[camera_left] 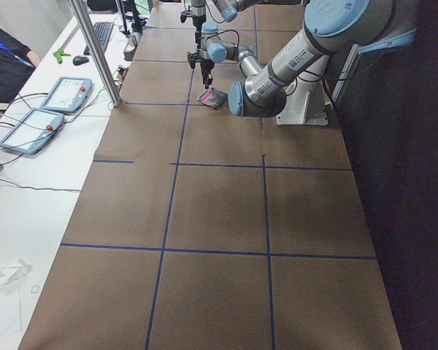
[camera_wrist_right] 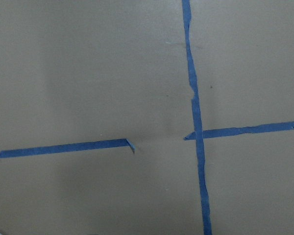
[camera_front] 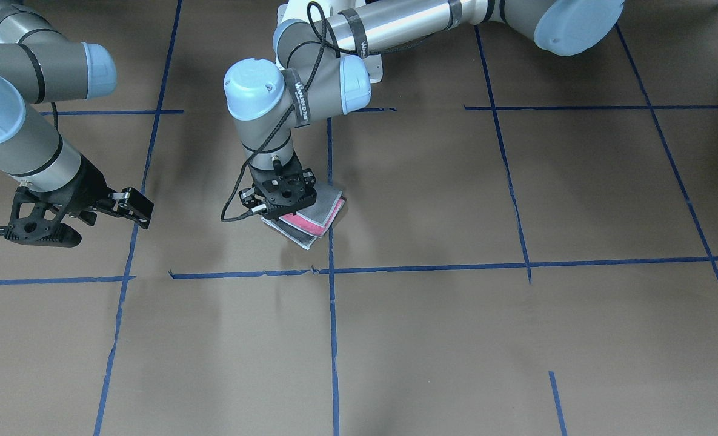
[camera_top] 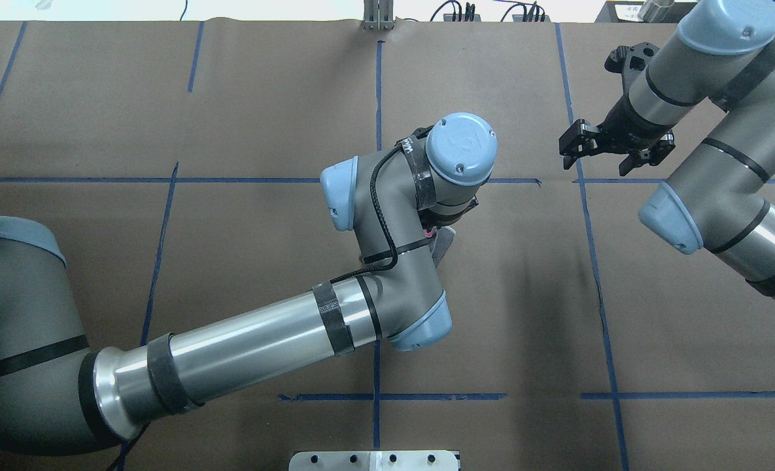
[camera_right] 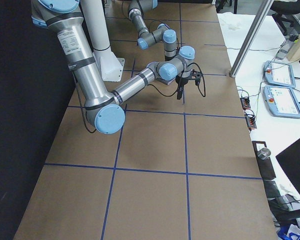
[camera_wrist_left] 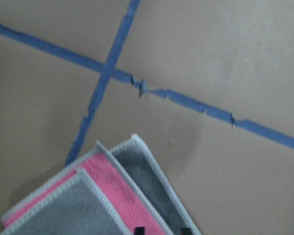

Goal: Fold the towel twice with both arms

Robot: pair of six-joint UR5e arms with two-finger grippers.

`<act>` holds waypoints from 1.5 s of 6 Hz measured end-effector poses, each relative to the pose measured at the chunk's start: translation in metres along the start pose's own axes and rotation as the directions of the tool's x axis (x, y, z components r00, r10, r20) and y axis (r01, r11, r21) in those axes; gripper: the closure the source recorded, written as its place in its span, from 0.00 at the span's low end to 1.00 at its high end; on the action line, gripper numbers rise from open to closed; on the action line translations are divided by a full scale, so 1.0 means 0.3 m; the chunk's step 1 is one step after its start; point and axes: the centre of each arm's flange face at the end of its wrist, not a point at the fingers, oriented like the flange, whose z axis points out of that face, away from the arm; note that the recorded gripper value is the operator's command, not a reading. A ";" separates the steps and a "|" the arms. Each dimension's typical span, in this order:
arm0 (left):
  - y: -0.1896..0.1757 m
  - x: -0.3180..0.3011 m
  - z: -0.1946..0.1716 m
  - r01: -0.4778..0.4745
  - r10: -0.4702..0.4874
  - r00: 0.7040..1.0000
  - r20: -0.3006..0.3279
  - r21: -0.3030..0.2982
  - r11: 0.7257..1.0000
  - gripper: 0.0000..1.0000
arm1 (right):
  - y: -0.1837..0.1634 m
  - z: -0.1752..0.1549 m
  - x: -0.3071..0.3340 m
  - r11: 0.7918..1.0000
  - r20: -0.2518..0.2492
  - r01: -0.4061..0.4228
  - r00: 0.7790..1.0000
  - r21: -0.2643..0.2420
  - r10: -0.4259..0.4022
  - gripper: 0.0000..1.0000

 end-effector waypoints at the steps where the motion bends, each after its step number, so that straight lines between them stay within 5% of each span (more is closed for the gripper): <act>1: -0.044 0.002 -0.038 -0.043 0.042 0.999 -0.012 -0.060 0.997 0.00 | -0.006 -0.007 0.005 1.000 0.001 0.004 1.000 0.003 -0.004 0.00; 3: -0.173 -0.044 -0.111 -0.156 0.152 0.988 -0.038 -0.161 0.974 0.00 | -0.057 -0.072 0.084 0.999 0.005 0.037 0.999 -0.007 -0.037 0.00; 5: -0.362 -0.324 -0.137 -0.328 0.330 0.944 -0.017 -0.167 0.930 0.00 | -0.100 -0.213 0.287 0.987 -0.057 0.151 0.986 -0.053 -0.154 0.00; 9: -0.957 -1.385 -0.270 -0.648 0.650 0.759 -0.039 -0.143 0.748 0.00 | 0.063 -0.359 1.112 0.911 -0.097 0.392 0.909 -0.133 -0.405 0.00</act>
